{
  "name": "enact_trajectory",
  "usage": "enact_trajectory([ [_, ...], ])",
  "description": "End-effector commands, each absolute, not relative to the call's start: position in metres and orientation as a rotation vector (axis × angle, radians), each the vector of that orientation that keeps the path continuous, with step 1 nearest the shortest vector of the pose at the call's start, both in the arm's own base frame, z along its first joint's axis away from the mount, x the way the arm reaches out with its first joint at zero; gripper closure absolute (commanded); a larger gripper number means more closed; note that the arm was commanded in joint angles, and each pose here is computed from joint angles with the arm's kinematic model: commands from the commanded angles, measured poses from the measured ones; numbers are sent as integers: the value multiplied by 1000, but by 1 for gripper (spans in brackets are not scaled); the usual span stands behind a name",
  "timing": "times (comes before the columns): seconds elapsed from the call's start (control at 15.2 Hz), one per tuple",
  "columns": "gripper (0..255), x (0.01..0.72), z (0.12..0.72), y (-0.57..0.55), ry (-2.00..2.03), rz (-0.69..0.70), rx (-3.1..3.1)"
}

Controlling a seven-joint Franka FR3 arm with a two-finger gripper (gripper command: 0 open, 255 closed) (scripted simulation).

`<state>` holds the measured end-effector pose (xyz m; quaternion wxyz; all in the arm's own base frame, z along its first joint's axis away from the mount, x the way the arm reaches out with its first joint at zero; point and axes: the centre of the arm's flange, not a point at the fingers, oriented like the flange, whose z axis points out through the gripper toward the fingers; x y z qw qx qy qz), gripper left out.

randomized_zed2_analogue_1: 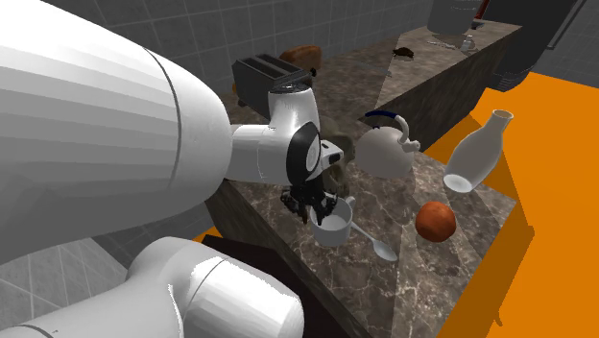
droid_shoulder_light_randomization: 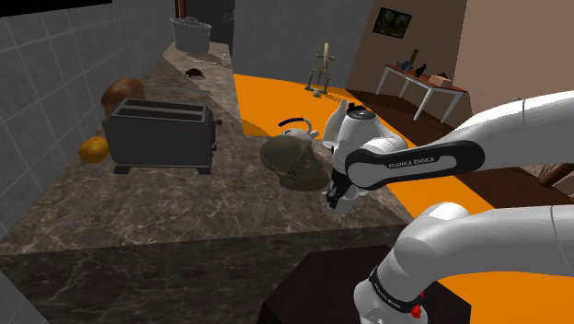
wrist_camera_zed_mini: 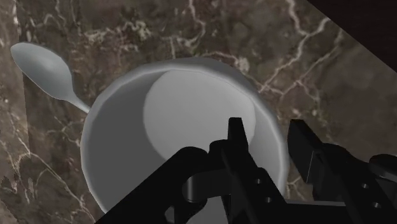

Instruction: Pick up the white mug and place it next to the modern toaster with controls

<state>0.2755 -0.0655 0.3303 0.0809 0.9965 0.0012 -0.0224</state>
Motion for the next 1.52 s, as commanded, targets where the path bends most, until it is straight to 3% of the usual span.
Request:
enact_trajectory([
  [0.0,255,275,330,-66,4,-67,2979],
  [0.46,255,276,330,-66,4,-67,2979],
  [1.45,255,276,409,-66,4,-67,2979],
])
